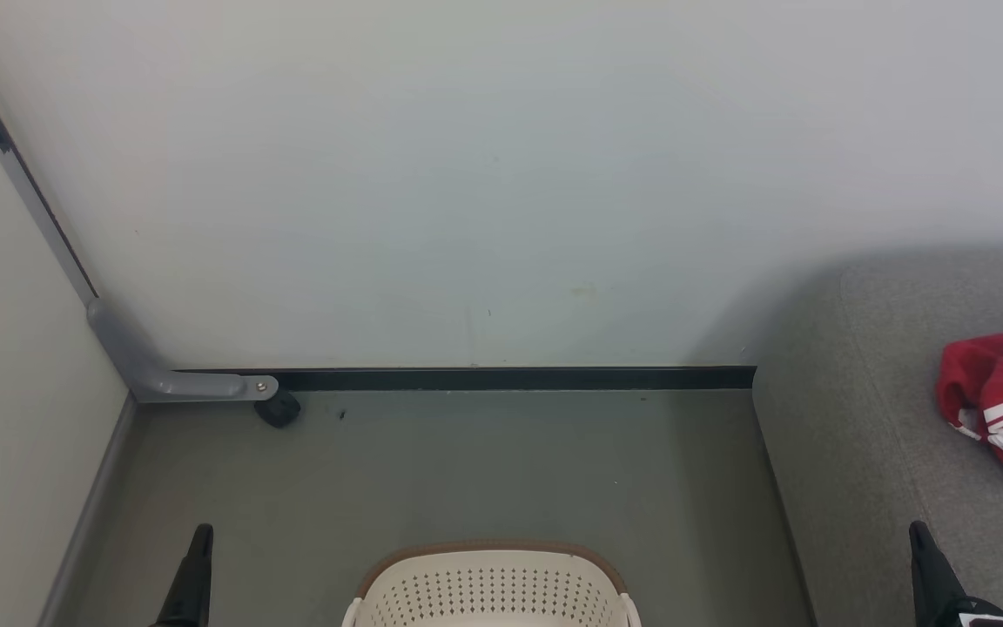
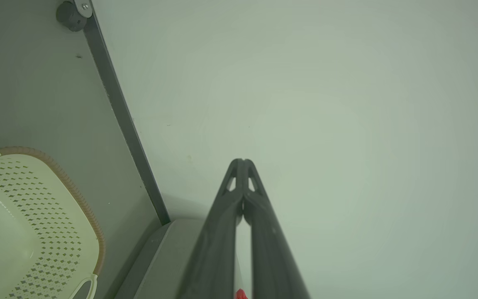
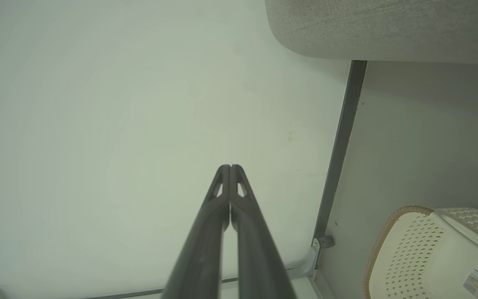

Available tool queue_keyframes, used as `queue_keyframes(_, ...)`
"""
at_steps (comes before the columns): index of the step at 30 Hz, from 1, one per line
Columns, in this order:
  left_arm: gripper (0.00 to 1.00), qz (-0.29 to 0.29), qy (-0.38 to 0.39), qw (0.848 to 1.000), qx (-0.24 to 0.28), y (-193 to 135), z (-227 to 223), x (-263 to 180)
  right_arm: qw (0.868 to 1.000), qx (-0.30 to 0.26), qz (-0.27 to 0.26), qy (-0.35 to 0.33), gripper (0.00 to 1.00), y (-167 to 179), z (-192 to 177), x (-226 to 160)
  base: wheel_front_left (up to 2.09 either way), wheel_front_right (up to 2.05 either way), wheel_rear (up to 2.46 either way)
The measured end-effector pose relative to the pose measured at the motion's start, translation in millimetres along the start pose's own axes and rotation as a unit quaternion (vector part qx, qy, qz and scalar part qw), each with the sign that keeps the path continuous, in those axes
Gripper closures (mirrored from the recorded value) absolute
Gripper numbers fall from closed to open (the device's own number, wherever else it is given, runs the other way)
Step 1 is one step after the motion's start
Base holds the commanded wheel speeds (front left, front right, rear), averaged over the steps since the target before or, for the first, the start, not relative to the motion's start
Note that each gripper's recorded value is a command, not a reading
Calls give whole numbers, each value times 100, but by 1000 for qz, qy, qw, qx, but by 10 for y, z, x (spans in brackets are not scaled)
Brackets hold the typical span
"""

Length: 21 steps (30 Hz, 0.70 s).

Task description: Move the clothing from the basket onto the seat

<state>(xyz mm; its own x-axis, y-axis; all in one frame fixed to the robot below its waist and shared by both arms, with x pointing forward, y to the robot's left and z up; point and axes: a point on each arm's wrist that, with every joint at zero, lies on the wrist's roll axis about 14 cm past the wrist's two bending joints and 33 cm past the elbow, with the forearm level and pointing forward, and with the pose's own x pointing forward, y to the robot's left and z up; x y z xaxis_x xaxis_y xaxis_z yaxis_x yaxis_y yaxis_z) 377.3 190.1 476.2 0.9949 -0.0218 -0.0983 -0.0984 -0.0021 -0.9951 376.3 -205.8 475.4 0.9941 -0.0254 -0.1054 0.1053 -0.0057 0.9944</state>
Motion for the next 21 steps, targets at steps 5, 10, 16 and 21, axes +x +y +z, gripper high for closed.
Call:
queue_keyframes(5,100,0,0,1000,0,0,0,0,1000,0,0,0,100,0,1,0,0,0,0)
queue_keyframes(10,100,0,0,1000,0,0,0,0,1000,0,0,0,100,0,1,0,0,0,0)
queue_keyframes(16,100,0,0,1000,0,1,0,0,1000,0,0,0,100,0,1,0,0,0,0)
queue_keyframes(21,100,0,0,1000,0,1,0,0,1000,0,0,0,100,-1,1,0,0,0,0)
